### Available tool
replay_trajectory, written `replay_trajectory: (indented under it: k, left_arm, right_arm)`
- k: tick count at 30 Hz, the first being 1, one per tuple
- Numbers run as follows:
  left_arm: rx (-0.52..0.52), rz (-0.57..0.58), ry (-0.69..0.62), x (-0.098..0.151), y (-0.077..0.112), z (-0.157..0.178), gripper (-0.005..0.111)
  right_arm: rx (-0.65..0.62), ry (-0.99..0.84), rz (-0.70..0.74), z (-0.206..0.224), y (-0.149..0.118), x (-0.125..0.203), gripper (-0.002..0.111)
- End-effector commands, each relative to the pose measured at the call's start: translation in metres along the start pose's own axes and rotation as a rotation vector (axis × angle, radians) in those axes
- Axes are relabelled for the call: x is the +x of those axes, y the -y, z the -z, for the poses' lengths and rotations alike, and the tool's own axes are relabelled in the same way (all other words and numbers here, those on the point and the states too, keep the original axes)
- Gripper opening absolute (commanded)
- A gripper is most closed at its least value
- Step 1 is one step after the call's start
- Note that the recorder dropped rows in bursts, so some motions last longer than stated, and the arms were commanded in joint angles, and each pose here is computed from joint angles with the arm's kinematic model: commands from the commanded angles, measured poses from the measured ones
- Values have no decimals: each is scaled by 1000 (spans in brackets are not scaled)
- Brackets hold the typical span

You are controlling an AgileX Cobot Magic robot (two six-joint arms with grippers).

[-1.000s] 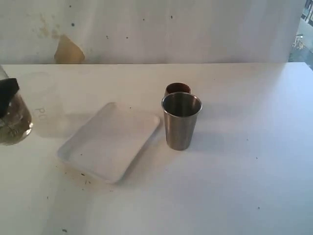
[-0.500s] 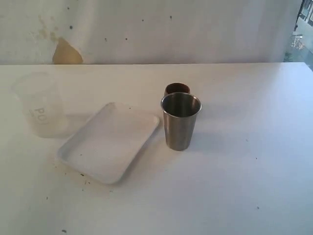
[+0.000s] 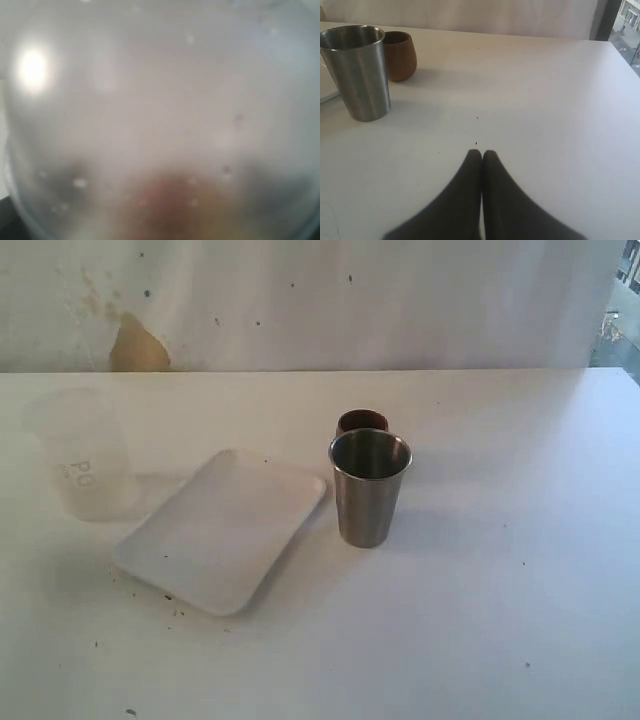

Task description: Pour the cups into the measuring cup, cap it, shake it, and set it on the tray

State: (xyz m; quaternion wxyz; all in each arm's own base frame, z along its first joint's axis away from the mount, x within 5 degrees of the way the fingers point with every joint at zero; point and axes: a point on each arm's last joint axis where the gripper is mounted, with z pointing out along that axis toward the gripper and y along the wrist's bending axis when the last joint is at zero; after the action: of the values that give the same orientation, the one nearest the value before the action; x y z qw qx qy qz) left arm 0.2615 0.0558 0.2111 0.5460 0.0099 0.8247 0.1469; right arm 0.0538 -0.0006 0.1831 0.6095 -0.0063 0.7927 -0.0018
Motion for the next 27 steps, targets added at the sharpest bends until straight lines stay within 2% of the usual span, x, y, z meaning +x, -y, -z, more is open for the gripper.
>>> replay_trajectory:
  k: [1, 3, 8, 20, 24, 27]
  left_arm:
    - [19, -165, 61, -21, -1, -29, 0]
    - [33, -188, 24, -26, -1, -44, 0]
    - [30, -527, 28, -34, -2, -71, 0]
    - [-8, -748, 81, -59, -7, -94, 0]
    - [-33, -764, 114, -73, -11, -96, 0]
    - [-27, -786, 133, -82, -6, -96, 0]
  right_arm:
    - [2, 5, -1, 0, 0, 1, 0]
    - [2, 5, -1, 0, 0, 1, 0]
    - [2, 5, -1, 0, 0, 1, 0]
    - [2, 5, -1, 0, 0, 1, 0]
    - [2, 5, -1, 0, 0, 1, 0]
    - [2, 5, -1, 0, 0, 1, 0]
